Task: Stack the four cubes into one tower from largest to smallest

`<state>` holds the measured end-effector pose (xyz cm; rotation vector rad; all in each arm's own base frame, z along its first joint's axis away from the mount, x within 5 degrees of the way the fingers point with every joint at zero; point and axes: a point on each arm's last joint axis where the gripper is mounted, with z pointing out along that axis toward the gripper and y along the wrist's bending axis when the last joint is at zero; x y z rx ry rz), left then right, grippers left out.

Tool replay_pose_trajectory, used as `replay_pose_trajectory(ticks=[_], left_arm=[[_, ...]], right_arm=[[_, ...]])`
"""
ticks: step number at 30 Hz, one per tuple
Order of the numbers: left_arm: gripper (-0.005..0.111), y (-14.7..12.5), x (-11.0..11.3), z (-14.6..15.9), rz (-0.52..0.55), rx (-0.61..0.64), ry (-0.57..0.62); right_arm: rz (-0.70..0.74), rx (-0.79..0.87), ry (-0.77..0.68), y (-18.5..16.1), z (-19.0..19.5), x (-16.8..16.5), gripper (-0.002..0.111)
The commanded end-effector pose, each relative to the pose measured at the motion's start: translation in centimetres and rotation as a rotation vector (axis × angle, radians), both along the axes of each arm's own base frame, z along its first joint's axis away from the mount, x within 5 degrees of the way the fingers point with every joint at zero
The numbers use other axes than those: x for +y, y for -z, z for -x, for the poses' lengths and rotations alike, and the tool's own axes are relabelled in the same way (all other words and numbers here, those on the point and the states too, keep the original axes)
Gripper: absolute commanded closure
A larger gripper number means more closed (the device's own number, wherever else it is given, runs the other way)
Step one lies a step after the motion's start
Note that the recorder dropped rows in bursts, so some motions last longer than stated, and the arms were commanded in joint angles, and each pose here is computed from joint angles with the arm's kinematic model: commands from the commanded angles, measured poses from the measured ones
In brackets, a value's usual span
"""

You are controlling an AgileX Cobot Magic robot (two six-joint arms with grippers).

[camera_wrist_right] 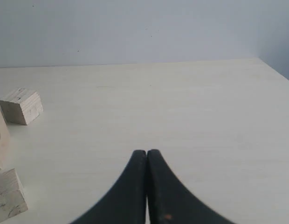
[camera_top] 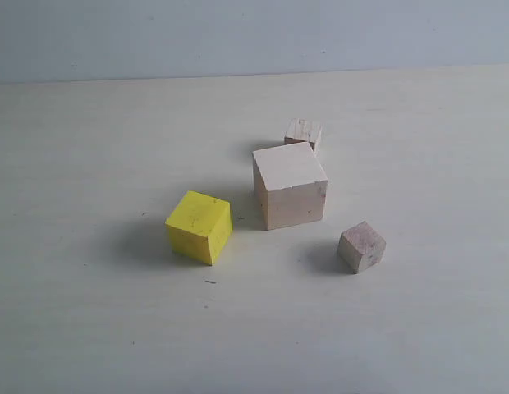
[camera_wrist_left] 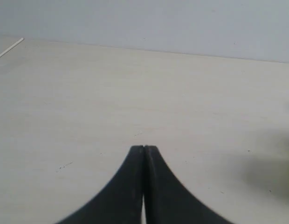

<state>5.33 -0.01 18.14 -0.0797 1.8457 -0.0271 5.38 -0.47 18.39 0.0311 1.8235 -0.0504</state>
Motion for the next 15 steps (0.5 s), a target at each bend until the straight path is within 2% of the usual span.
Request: replay_pose_trajectory(ticks=[1, 10, 13, 15], left_arm=[[0.107, 0.0, 0.0, 0.0, 0.0, -0.01, 0.005], [0.107, 0.0, 0.0, 0.0, 0.0, -0.01, 0.005], [0.107, 0.0, 0.0, 0.0, 0.0, -0.01, 0.005], [0.107, 0.0, 0.0, 0.0, 0.0, -0.01, 0.005]], right_arm=[[0.009, -0.009, -0.001, 0.1, 0.0, 0.0, 0.108], [0.009, -0.016, -0.002, 0.0, 0.0, 0.0, 0.108], [0.008, -0.128, -0.02, -1.0, -0.2, 0.2, 0.108], [0.01, -0.288, -0.044, -2.5, -0.3, 0.4, 0.108]])
